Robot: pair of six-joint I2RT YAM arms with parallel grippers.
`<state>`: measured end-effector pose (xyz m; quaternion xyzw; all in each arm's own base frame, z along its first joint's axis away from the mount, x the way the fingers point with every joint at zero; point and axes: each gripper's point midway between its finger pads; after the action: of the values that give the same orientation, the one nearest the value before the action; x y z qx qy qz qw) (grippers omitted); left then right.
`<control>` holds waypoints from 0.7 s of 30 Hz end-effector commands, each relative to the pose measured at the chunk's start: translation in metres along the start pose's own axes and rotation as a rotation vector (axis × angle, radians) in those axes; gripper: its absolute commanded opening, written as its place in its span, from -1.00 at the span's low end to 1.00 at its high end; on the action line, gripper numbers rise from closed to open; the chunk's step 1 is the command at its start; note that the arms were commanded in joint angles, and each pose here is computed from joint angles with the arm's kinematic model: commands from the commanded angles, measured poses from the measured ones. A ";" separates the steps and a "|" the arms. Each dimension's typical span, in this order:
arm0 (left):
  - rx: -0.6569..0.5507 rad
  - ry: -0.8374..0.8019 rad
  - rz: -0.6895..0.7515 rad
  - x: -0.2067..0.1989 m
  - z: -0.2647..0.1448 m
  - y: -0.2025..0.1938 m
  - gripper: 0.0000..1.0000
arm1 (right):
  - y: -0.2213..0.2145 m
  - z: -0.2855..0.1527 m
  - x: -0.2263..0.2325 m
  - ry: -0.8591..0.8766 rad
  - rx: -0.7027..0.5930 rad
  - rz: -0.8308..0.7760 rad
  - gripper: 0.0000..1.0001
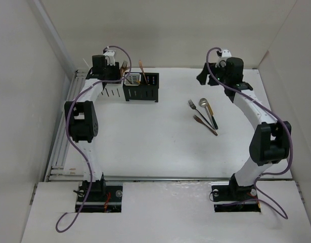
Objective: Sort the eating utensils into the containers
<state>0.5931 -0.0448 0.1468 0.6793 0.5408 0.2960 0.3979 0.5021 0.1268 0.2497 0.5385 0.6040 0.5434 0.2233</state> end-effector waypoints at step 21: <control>-0.168 0.388 -0.035 0.052 -0.118 0.103 0.28 | -0.127 -0.072 -0.143 -0.460 0.468 -0.004 -0.32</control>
<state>0.5702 0.0011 0.2222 0.6229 0.5842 0.3937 0.3401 0.4286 0.0047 0.1105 0.6802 0.6456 0.2713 0.2167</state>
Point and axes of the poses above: each gripper's point midway between its finger pads, its own z axis out along the fingers, its own x axis along the line the jaws close on, y = z × x, and after that the axes turned 3 degrees about z, right-handed
